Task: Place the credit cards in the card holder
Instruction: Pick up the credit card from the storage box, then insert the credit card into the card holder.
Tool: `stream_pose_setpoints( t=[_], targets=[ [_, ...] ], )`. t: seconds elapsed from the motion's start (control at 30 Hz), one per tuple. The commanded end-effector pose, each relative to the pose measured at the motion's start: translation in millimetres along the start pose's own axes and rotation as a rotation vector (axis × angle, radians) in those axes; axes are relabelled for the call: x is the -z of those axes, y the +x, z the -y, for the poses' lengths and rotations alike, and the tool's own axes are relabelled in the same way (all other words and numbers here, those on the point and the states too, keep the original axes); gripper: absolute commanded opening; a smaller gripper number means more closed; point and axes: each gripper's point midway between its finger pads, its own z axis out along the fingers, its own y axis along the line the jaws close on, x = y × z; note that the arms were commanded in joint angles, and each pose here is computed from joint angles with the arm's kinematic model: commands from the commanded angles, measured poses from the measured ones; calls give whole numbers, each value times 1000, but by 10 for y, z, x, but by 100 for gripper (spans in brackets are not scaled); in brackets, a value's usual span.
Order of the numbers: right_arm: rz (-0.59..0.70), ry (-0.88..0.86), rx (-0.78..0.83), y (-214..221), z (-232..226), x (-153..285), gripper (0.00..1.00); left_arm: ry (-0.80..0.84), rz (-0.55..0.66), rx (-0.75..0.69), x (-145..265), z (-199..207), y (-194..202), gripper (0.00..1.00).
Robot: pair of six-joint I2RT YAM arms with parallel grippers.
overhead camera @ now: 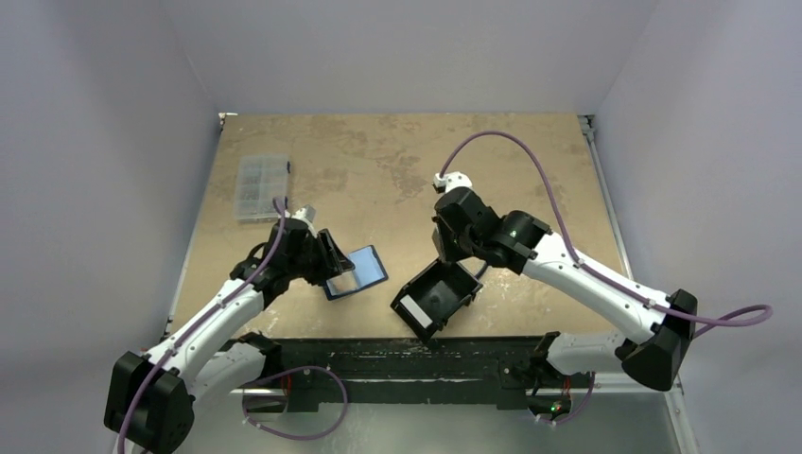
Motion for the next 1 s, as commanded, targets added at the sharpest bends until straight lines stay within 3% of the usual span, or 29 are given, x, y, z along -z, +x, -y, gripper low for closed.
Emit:
stream_pose_setpoints(
  t=[0.0,0.23,0.4,0.6,0.97],
  targets=[
    [117,-219,-20,-473,-483,200,0,-24,77,-47,-81,35,-239,44],
    [80,-626,-63,-738,-1459,-94,0,-89,70,-45,-264,-137,-226,29],
    [5,-818,-73,-651,-1752,-433,0,-156,67,-40,-251,-331,-146,26],
    [-72,-843,-69,-430,-1825,-783,0,-290,39,1,-264,-674,13,14],
    [-162,-812,-83,-139,-1721,-1172,0,-453,2,23,-264,-1033,155,4]
  ],
)
